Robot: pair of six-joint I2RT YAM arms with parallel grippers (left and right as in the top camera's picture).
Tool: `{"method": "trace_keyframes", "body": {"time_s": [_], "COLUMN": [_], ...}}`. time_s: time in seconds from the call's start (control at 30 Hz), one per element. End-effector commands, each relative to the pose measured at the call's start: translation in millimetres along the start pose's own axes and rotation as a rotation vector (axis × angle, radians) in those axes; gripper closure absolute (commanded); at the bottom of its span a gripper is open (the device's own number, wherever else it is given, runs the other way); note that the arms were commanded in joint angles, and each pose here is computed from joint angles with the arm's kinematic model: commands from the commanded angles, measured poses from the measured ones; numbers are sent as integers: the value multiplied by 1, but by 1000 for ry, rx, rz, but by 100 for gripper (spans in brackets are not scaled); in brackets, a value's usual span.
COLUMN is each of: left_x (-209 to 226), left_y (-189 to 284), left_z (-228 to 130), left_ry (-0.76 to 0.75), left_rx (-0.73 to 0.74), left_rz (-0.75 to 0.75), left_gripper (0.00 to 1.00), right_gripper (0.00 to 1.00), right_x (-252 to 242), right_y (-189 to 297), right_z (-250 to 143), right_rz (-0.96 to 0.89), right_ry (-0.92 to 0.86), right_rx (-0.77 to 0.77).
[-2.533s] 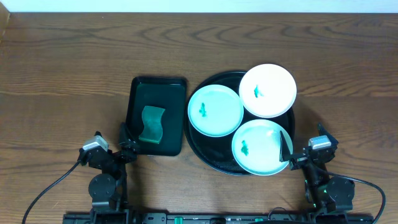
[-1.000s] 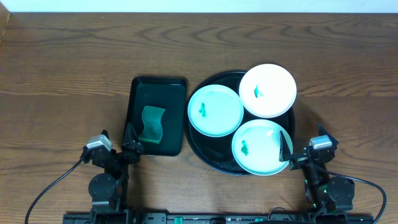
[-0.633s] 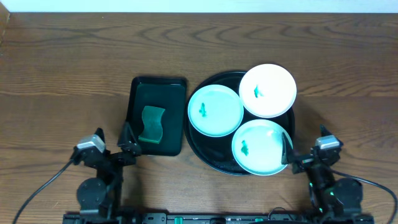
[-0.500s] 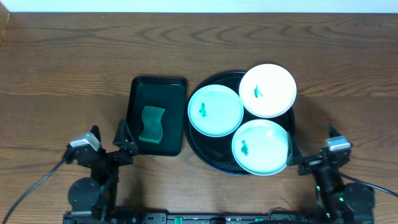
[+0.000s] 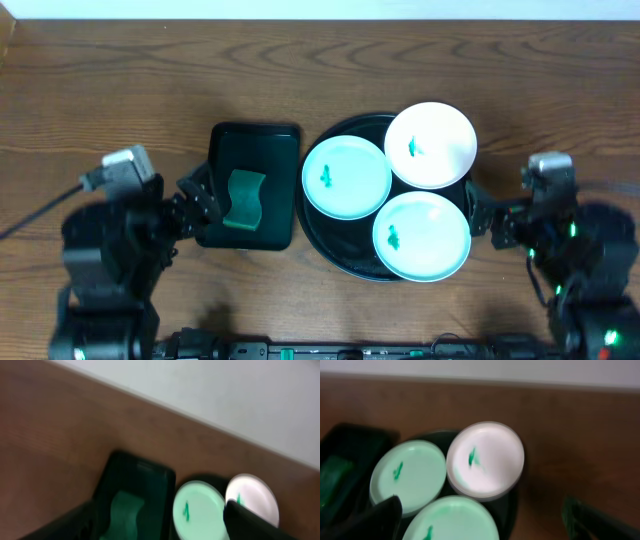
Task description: Clean dirty plates on tray and stack at the side
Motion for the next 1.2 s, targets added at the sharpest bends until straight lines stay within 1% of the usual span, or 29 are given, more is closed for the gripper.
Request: {"method": "trace_keyframes", "body": {"time_s": [0.0,0.13,0.2,0.27,0.37,0.53,0.63,0.67,0.7,0.73,0.8,0.87,0.9,0.93,1.0,1.03,1.17], "left_x": [-7,-5,-3,-1,1,4,6,6,6,6,7,8,9,9,11,12,15], "left_y": [-9,-28,-39,-49,-58,-65,-63,-63,-62,-62,-61,-61,-62,-62,-64,-64,-67], "left_z": [17,20,19,18,16,11,6,5,5,4,2,-1,-2,-4,-7,-8,-14], "left_ry": [24,50,58,63,69,77,84,85,86,87,90,92,93,93,89,84,55], "left_rx": [108,259,303,334,364,413,454,461,465,472,487,500,506,511,521,525,549], "left_rz": [15,74,92,104,116,135,152,155,156,158,165,170,173,176,184,188,187], "left_gripper": [20,20,20,20,20,20,20,20,20,20,20,20,20,21,22,24,26], "right_gripper": [1,1,1,1,1,1,28,41,49,54,57,54,48,39,10,1,1], "right_x": [3,1,-1,-1,3,6,5,5,5,4,4,4,4,3,3,3,6], "right_y": [-4,-20,-31,-45,-64,-83,-90,-93,-95,-96,-99,-101,-103,-104,-107,-110,-119], "right_z": [28,41,44,45,39,34,31,30,29,29,28,27,26,26,27,26,25], "right_rz": [12,3,2,22,121,212,214,214,213,213,212,205,201,198,190,184,243], "right_ry": [-21,-56,-70,-82,-121,-163,-171,-173,-175,-177,-180,-204,-215,-226,-250,-272,-319], "right_rx": [98,311,387,428,504,565,591,598,605,609,618,628,633,635,634,638,655]}}
Point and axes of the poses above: each gripper's point midway between its finger pads, its own y axis back along the fingers, its own x axis along the line the jaws close on, z = x × y, the point moved 10 cm from there along y, back along the fingers, and after that the axes turned 1 degree about -y, right-handed, at the moved point
